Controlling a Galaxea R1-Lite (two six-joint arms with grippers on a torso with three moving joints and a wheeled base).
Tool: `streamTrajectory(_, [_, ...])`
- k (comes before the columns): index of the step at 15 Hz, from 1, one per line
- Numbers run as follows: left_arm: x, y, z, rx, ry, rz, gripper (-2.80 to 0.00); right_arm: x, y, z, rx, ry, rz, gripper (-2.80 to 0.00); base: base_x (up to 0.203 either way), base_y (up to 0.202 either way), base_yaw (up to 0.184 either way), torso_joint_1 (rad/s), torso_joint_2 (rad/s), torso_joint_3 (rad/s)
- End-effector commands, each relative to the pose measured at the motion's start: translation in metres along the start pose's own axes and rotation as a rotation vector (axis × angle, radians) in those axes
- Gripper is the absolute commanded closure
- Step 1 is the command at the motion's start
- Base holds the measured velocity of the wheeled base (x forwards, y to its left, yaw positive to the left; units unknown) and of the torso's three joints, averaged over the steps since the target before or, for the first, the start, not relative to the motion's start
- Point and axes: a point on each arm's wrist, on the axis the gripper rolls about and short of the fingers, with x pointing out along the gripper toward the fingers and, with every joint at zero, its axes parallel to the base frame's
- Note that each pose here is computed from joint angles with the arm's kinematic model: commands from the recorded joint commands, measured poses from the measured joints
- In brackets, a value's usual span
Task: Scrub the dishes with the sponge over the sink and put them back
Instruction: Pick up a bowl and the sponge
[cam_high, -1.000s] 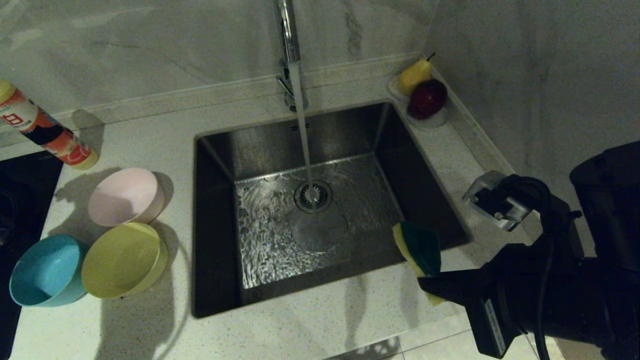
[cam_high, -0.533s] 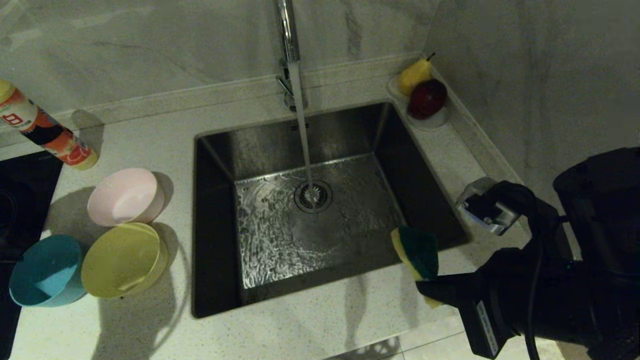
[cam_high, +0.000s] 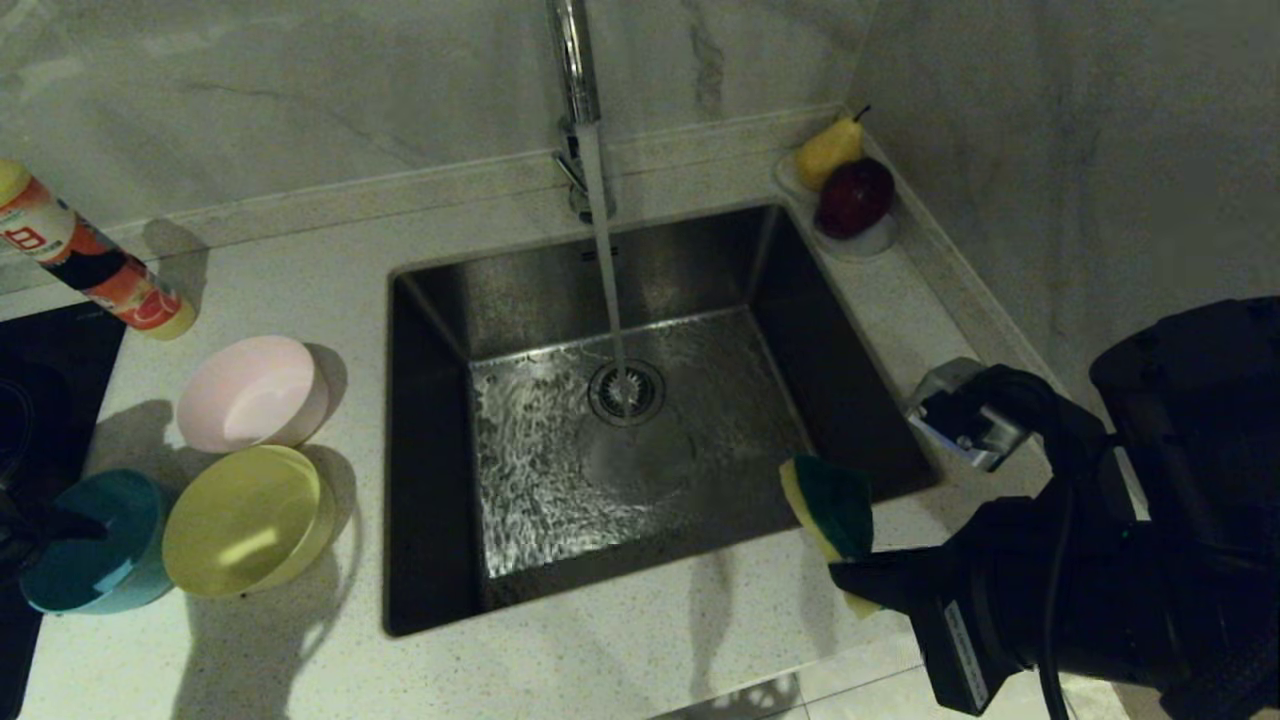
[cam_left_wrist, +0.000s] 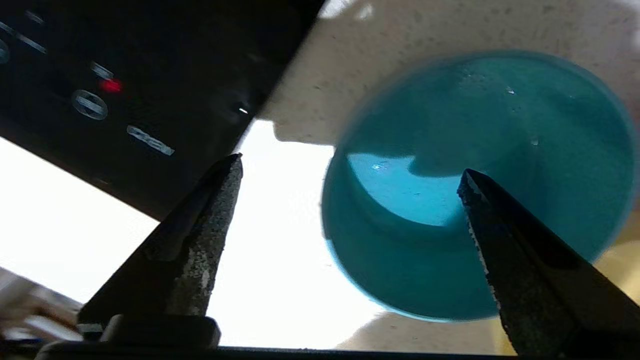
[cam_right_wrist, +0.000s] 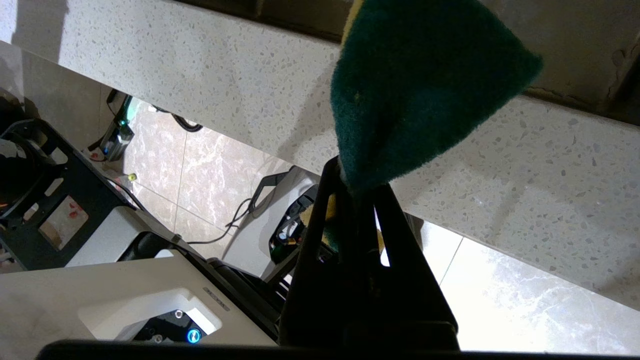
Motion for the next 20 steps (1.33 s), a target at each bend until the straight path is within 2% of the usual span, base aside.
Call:
streamTrajectory(1, [0.005,0.001,-0.001,-0.036,0.026,-0.02,-2.8,-0.002,0.0,0.0,0.003,-0.002,0.001,0.0,0.0,0.0,0.0,0.0,0.0,0.0])
streamTrajectory(4, [0.015,0.006,-0.004,-0.051,0.065,-0.008,-2.8,0.0,-0.001,-0.003,0.004,0.007,-0.004,0.0,0.0,0.0,0.0,0.0,0.0,0.0])
streamTrajectory(9, [0.028,0.019,-0.003,-0.079,0.045,-0.012,-2.8,0.002,-0.001,-0.003,-0.001,0.015,-0.003,0.0,0.0,0.0,0.0,0.0,0.0,0.0])
streamTrajectory(13, [0.03,0.019,-0.005,-0.085,0.069,-0.049,-2.8,0.003,-0.001,-0.003,0.003,0.016,-0.006,0.0,0.0,0.0,0.0,0.0,0.0,0.0])
streamTrajectory(18, [0.031,0.02,-0.007,-0.088,0.08,-0.05,-2.8,-0.005,-0.001,-0.002,0.005,-0.005,-0.004,0.0,0.0,0.0,0.0,0.0,0.0,0.0])
streamTrajectory(19, [0.031,0.02,-0.007,-0.088,0.081,-0.05,0.0,-0.005,-0.001,-0.002,0.006,-0.008,-0.003,0.0,0.0,0.0,0.0,0.0,0.0,0.0])
streamTrajectory(20, [0.032,0.02,-0.007,-0.088,0.082,-0.05,0.0,-0.006,-0.002,-0.002,0.004,-0.008,-0.003,0.0,0.0,0.0,0.0,0.0,0.0,0.0])
